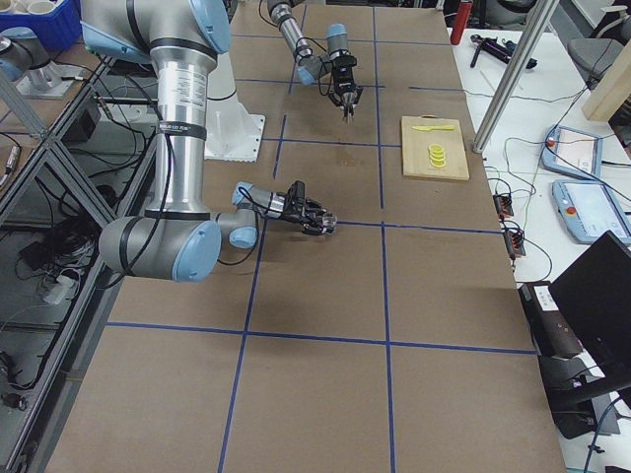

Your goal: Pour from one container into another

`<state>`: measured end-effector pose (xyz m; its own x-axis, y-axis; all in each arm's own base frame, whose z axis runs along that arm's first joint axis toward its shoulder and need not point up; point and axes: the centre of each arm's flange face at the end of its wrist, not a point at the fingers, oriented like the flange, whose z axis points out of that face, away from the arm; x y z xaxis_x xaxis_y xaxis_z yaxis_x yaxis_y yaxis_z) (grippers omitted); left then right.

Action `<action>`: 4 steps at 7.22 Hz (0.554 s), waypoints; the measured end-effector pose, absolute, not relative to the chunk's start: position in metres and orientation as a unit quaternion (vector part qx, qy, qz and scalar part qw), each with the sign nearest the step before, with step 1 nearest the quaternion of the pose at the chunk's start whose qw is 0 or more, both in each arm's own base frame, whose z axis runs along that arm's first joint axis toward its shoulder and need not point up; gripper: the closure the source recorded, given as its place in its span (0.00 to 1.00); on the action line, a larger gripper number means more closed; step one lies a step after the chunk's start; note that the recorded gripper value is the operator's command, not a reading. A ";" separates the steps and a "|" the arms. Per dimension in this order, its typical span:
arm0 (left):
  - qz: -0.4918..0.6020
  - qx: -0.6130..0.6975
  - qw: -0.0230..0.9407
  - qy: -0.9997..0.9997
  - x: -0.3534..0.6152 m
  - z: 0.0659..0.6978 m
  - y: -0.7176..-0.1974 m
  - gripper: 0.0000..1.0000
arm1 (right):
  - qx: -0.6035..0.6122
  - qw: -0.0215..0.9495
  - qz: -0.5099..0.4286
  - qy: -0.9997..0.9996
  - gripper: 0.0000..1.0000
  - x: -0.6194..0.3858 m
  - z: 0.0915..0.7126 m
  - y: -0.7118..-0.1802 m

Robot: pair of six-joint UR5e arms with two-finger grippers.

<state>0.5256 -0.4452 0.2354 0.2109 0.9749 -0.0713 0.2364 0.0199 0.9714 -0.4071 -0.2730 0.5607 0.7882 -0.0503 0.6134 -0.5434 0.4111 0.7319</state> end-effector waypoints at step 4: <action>0.369 0.595 0.501 0.509 0.526 0.236 -0.444 1.00 | 0.520 0.792 0.154 -0.281 1.00 -0.405 0.565 -0.273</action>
<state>0.5257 -0.4443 0.2357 0.2096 0.9752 -0.0712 0.2365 0.0201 0.9714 -0.4049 -0.2729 0.5650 0.7944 -0.0493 0.6054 -0.5362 0.4113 0.7371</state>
